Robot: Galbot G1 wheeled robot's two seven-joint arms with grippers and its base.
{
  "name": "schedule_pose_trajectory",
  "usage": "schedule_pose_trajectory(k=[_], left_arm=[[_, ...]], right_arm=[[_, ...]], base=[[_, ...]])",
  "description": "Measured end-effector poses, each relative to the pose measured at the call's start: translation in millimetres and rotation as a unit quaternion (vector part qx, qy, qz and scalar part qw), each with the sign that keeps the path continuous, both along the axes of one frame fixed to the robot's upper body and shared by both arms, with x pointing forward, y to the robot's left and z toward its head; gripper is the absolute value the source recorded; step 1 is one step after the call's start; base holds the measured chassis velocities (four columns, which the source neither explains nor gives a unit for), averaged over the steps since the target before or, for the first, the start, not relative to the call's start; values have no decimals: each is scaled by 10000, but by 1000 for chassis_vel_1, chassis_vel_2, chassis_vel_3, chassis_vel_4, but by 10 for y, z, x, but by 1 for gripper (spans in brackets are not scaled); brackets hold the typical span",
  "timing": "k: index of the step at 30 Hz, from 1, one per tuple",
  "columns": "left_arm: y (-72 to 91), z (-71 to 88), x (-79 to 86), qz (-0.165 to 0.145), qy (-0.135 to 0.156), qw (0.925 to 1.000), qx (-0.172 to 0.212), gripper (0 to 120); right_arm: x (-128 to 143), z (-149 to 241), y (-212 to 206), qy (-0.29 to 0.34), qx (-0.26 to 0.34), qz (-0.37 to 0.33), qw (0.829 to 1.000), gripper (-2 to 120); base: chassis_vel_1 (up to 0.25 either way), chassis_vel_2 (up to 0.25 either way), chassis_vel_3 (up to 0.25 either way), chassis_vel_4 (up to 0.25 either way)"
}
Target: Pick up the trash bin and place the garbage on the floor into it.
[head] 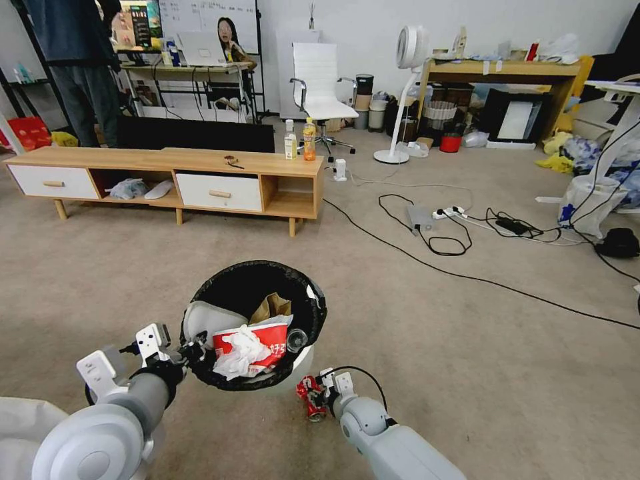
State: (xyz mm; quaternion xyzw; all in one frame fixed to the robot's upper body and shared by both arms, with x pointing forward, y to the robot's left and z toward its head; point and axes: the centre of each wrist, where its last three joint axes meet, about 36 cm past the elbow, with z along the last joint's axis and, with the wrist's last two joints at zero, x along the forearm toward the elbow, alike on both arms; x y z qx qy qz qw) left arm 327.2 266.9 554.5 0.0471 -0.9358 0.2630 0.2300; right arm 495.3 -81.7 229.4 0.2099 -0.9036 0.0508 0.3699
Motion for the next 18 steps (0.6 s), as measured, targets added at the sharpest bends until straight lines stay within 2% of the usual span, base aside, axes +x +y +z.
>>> schedule_pose_trajectory(k=[6,18], left_arm=[[10,1,-13,20,4,10000,7,4],[4,13,-43,20,-5,10000,7,4]], right_arm=[[53,-67,46,20,-45,62,10000,99],[72,-159,138,36,-98,113,9999,100]], base=[[0,0,0,0],[0,0,0,0]])
